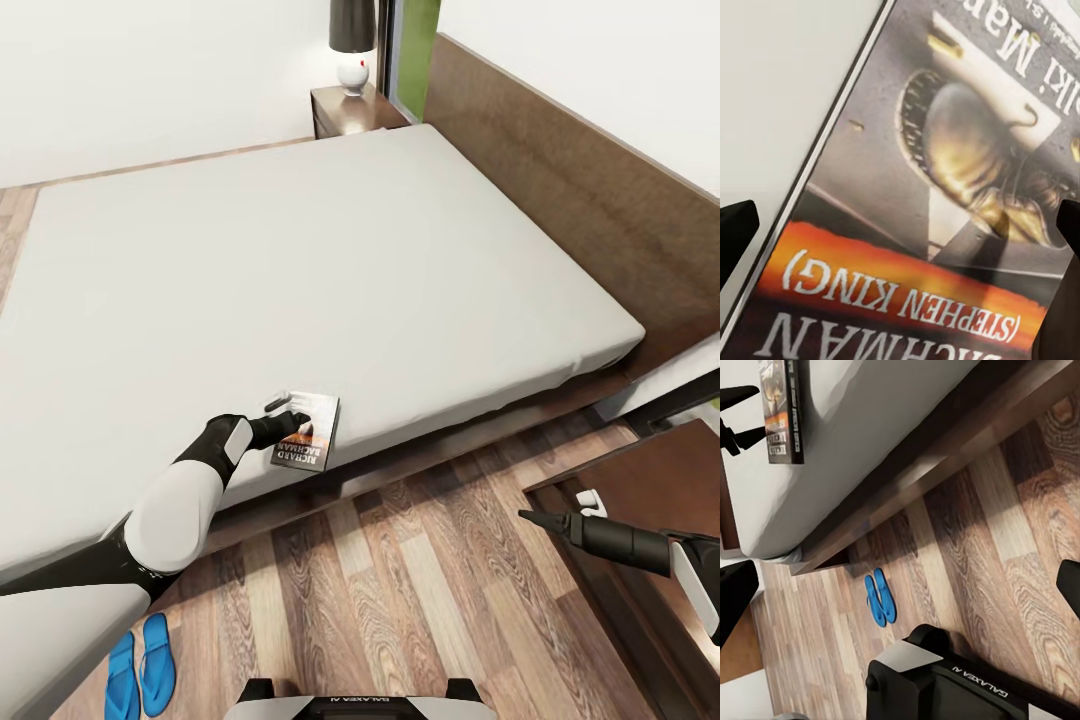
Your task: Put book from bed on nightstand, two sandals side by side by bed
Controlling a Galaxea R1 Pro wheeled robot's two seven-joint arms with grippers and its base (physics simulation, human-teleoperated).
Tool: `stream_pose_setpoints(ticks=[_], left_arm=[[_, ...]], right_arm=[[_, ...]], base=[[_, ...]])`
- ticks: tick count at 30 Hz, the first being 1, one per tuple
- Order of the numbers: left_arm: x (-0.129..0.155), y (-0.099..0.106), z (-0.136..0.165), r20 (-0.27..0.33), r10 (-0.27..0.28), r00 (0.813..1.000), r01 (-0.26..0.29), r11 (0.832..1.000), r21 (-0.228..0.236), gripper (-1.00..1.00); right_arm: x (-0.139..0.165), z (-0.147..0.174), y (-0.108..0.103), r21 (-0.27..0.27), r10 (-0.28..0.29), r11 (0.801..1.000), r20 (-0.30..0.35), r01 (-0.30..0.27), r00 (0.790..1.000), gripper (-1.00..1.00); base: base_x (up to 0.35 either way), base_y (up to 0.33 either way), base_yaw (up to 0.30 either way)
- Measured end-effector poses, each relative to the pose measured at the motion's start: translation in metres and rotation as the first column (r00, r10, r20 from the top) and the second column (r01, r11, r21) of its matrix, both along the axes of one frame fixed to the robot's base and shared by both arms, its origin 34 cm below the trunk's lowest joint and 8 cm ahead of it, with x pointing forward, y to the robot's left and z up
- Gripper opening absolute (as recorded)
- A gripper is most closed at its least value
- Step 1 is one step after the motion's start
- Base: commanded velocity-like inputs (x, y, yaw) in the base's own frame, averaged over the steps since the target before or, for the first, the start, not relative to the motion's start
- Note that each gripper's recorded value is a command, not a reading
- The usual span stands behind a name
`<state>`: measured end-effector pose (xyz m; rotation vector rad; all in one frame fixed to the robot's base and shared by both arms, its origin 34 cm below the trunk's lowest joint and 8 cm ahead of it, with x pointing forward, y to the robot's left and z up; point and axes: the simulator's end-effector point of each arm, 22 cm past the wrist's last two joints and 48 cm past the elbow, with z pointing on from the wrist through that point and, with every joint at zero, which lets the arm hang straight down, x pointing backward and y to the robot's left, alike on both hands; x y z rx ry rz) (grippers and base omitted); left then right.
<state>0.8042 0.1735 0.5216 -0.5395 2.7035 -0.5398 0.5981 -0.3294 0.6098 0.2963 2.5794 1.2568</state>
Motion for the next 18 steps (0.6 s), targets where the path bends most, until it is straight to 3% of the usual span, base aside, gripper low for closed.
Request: stream_pose_setpoints(ticks=[18], left_arm=[[-0.0001,0.0011,-0.0001,0.0,0.002,1.0,-0.002,1.0,0.0,1.0]], right_arm=[[0.0001,0.0001,-0.0005,0.0,-0.001,1.0,0.0,0.001,1.0,1.0]], base=[[0.0,0.0,0.0]])
